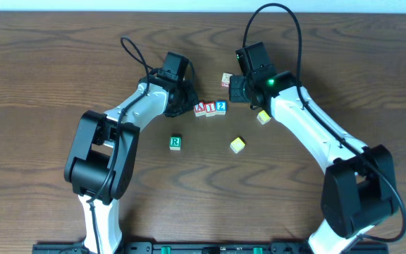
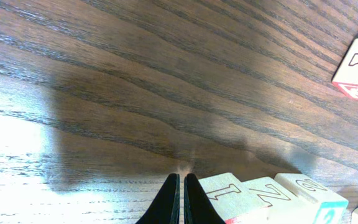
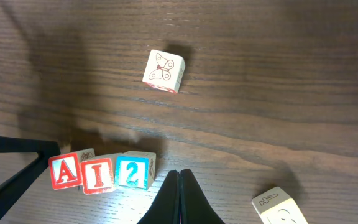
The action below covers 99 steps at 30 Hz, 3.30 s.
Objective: Spell out Ai2
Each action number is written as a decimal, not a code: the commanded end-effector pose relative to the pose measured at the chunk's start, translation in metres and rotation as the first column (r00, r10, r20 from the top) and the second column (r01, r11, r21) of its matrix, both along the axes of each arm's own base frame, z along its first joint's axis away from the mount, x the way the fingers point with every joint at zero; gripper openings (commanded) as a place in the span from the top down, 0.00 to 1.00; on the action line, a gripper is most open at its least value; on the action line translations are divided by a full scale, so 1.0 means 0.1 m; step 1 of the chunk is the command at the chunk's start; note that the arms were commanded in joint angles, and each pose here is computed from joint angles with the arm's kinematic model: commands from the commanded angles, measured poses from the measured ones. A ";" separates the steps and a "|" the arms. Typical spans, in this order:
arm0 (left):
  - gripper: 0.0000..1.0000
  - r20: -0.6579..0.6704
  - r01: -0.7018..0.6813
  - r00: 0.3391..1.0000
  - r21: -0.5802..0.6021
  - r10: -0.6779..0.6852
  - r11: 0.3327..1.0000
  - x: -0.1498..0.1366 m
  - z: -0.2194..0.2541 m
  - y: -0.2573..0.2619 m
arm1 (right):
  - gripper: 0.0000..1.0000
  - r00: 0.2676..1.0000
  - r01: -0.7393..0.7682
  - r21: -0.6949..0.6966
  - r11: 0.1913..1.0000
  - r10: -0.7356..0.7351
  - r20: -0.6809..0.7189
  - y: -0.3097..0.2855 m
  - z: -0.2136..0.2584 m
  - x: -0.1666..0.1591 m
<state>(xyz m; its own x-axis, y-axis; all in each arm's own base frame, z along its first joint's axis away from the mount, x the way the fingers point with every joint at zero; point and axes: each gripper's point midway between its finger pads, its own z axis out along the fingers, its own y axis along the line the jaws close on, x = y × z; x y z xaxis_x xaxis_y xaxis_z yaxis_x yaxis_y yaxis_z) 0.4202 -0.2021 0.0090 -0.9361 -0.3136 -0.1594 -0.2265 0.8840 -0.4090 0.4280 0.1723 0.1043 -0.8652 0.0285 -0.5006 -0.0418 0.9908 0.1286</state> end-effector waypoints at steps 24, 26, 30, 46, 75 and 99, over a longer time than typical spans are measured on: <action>0.94 0.033 -0.017 0.999 -0.050 0.018 0.999 0.06 0.13 -0.09 | 0.99 1.000 0.024 -0.005 1.000 -0.024 -0.003 -0.05 0.01 0.01; 0.94 0.035 -0.015 0.999 -0.052 0.017 0.999 0.06 0.13 -0.10 | 0.98 1.000 0.024 -0.005 1.000 -0.024 -0.003 -0.05 0.01 0.01; 0.94 0.035 -0.014 0.999 -0.052 0.016 0.999 0.06 0.13 -0.11 | 0.98 1.000 0.024 -0.005 1.000 -0.024 -0.004 -0.05 0.01 0.01; 0.94 0.067 0.030 0.997 0.034 -0.032 0.999 0.09 0.15 0.09 | 0.98 0.999 0.040 -0.056 0.998 -0.039 0.022 -0.17 0.12 -0.01; 0.05 0.424 0.244 0.850 0.208 -0.312 0.947 -2.03 2.24 0.56 | 0.01 0.948 -0.174 0.185 0.967 0.113 0.297 -0.73 1.88 -2.67; 0.05 0.479 0.098 0.840 0.329 -0.255 0.939 -2.02 2.38 1.22 | 0.01 0.952 -0.171 0.177 0.969 0.117 0.283 -0.76 1.84 -2.71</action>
